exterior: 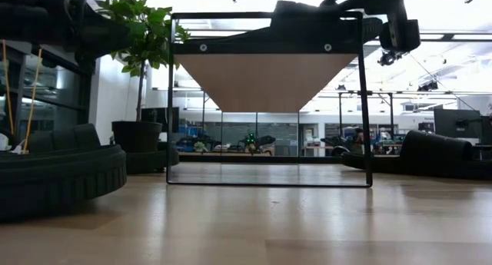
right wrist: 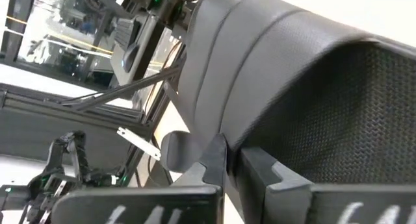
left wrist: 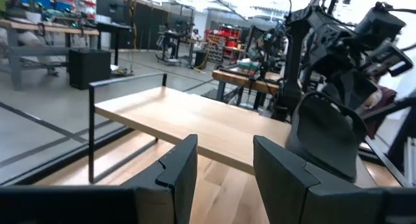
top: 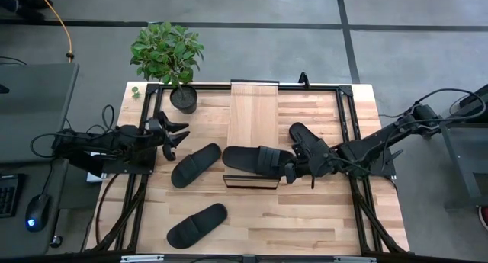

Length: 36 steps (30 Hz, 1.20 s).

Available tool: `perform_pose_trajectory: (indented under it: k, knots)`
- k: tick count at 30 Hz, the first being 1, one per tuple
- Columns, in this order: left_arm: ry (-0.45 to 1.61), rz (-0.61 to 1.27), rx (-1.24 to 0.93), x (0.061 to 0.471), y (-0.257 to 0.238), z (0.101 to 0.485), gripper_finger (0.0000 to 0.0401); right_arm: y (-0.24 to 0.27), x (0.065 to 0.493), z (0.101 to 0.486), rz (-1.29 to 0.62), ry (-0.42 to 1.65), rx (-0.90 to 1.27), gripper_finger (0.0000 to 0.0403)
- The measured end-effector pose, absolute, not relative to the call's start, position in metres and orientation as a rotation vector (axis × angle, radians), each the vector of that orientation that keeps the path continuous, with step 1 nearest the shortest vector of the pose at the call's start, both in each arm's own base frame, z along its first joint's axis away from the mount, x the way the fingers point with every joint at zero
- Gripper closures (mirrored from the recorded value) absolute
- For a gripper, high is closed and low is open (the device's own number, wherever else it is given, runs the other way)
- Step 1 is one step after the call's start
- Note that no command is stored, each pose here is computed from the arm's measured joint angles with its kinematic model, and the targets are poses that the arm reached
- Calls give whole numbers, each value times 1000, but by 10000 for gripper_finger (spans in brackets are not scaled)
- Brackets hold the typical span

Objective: Pick and place slides into the shelf
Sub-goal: Put the black slide on the shelf

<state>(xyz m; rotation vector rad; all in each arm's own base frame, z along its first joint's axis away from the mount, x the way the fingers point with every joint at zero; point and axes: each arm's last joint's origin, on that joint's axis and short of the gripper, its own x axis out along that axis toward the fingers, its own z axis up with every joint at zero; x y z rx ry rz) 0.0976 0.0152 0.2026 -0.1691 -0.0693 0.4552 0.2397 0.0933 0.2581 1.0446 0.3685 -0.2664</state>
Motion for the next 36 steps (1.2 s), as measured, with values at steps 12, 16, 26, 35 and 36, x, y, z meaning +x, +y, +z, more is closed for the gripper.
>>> perform_pose_trajectory:
  k: [12,16,26,35,36]
  knots:
    - [-56,422,-167,98,14,202,267,93,240,258,-280,357,1041,396]
    - [-56,422,-167,98,14,202,267,92,240,258,-286,352,1047,396]
    - [-58,422,-174,98,14,202,267,92,240,258,-319,333,1197,396]
    - [-58,422,-175,98,14,202,267,88,242,259,-337,305,1273,396]
    - [-58,422,-175,98,14,202,267,87,242,259,-340,303,1274,396]
